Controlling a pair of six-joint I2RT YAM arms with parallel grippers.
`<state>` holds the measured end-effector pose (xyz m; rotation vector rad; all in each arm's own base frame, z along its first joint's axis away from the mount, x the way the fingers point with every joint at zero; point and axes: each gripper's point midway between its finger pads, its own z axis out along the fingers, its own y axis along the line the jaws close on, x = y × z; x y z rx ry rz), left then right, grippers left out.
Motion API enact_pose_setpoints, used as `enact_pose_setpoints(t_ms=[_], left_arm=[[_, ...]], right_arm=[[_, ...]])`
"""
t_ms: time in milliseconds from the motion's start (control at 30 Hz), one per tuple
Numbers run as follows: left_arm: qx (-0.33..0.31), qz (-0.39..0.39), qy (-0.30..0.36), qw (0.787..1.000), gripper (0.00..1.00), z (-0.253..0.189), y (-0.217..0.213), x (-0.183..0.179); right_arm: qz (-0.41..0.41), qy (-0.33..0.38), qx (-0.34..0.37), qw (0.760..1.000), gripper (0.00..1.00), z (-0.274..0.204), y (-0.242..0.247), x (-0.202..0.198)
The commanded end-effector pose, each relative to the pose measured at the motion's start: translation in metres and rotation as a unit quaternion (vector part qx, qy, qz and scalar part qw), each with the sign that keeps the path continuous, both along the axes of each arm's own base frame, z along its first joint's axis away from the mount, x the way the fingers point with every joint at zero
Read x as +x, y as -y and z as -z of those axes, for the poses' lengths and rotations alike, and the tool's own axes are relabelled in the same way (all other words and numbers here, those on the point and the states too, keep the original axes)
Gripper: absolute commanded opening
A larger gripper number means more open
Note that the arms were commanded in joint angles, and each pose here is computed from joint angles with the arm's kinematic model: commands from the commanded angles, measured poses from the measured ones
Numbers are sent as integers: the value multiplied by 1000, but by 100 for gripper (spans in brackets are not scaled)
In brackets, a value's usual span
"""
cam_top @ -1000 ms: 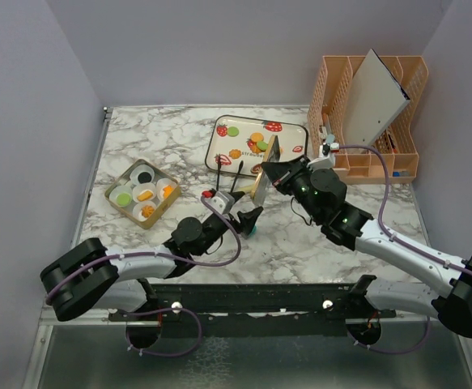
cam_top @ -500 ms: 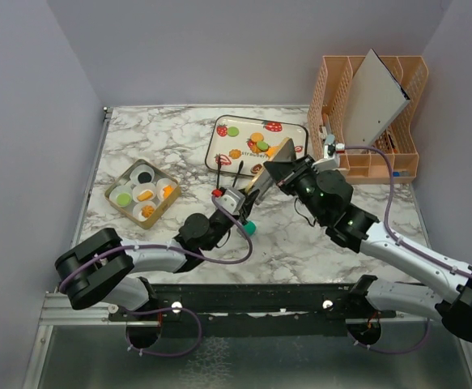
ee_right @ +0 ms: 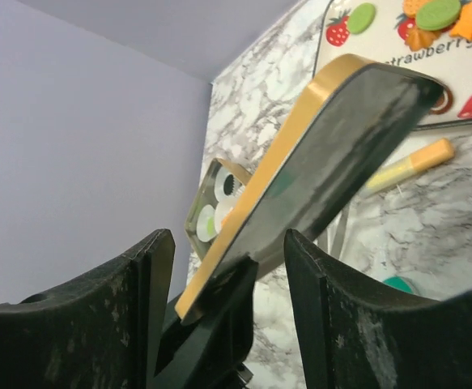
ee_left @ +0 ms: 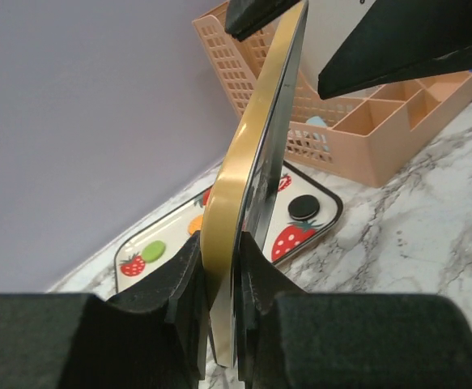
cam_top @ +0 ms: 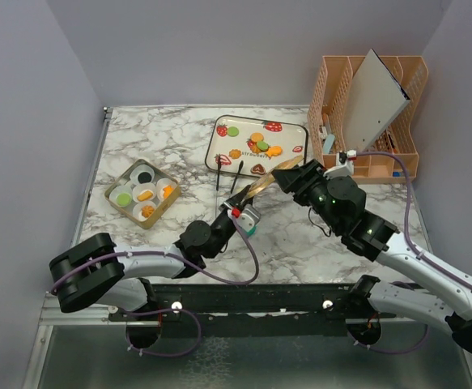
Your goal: Pack the cookies
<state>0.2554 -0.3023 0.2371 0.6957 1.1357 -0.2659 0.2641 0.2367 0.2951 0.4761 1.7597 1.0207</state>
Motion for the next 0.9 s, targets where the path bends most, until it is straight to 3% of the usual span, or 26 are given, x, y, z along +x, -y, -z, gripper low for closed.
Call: enact_pose_setpoints(t_ms=[0, 467, 700, 867], left_arm=[[53, -61, 73, 994, 0, -26, -12, 3], [181, -97, 152, 967, 0, -23, -1, -13], [229, -124, 185, 948, 0, -20, 1, -15], [239, -132, 193, 942, 0, -17, 1, -19]], right_arm=[[7, -33, -38, 999, 64, 21, 8, -5], [-7, -71, -27, 997, 63, 37, -6, -4], [-17, -94, -24, 995, 53, 45, -16, -3], [-22, -93, -1, 995, 41, 46, -19, -5]])
